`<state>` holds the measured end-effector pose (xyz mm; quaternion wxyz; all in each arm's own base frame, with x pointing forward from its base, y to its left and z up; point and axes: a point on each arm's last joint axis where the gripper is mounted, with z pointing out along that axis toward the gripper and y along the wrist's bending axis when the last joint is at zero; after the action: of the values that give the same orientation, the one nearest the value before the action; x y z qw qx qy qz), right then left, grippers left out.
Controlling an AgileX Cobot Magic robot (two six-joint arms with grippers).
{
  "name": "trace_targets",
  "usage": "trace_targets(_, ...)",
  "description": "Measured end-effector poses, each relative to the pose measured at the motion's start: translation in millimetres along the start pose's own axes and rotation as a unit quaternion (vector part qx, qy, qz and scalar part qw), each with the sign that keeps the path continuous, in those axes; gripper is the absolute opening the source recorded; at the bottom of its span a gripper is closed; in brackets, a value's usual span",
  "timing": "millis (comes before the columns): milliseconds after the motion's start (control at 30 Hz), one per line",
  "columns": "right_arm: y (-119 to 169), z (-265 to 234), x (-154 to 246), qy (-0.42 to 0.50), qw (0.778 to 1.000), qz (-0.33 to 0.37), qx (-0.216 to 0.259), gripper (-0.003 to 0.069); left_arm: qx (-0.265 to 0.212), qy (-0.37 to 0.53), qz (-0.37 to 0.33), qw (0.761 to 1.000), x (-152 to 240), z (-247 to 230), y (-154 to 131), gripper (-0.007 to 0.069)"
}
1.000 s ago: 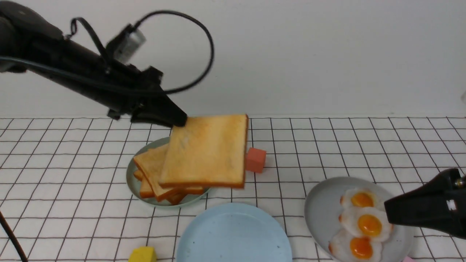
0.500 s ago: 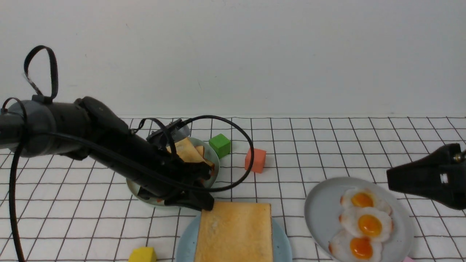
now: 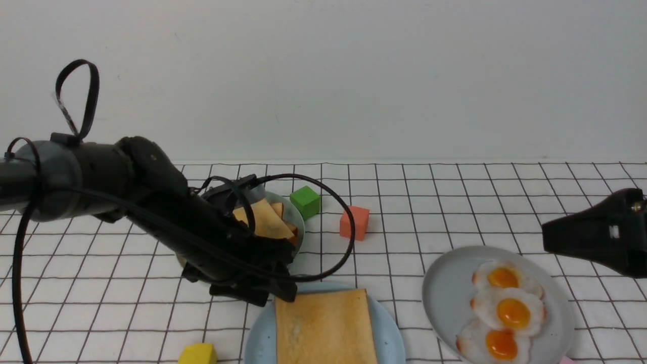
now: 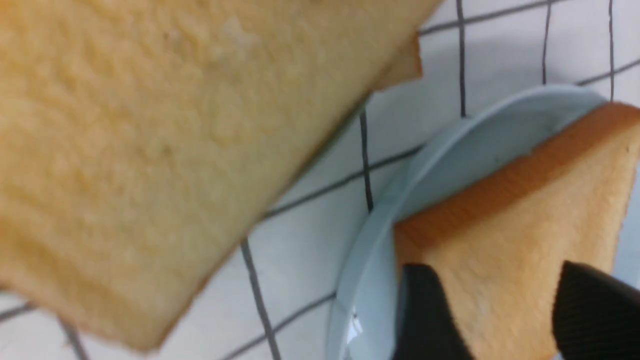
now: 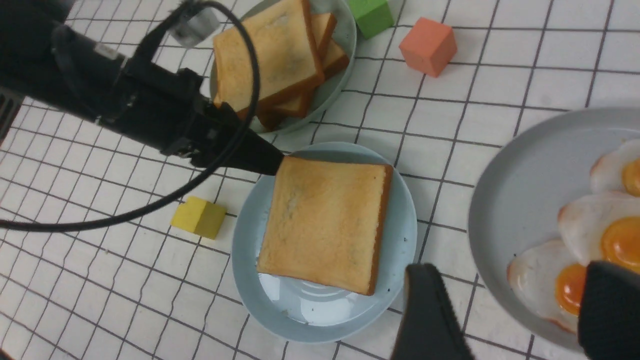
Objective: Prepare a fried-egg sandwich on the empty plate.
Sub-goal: Use the left arm to put a slice of bread into the empty plate in the middle, then use the right arm to grab a fried egg
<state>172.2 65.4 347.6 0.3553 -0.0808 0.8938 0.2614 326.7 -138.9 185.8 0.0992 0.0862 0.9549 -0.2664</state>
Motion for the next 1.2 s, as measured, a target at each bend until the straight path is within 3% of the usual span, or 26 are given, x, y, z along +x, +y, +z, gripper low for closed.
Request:
trace_targets(133,-12.2,15.0,-0.7,0.031,0.998,0.045,0.034,0.0420,-0.022,-0.013,0.031,0.999,-6.4,-31.2,-13.4,0.0496)
trace_targets(300,-31.4,40.1,-3.0,0.064,0.991,0.093,0.076,0.0421,-0.032,-0.040,0.070,0.996,-14.0,-77.6,-37.1,0.0512)
trace_targets(433,-60.4,63.5,-5.2,0.088,0.980,0.138,0.113,0.0421,0.007,-0.059,0.137,0.989,-0.5,-117.3,-72.9,0.0452)
trace_targets(567,-91.7,85.5,-4.4,0.112,0.973,0.148,0.140,0.0421,0.083,-0.049,0.222,0.970,32.8,-129.9,-124.0,0.0262)
trace_targets(733,-117.2,103.5,-1.4,0.124,0.965,0.174,0.154,0.0421,0.103,-0.010,0.296,0.949,71.0,-109.3,-164.1,0.0004)
trace_targets(900,-146.2,113.9,6.2,0.117,0.959,0.205,0.156,0.0421,0.055,-0.019,0.327,0.943,89.2,-86.9,-176.9,-0.0013)
trace_targets(1200,-152.5,130.1,31.3,0.089,0.967,0.206,0.121,0.0421,0.007,-0.038,0.332,0.943,87.7,-84.0,-174.8,-0.0013)
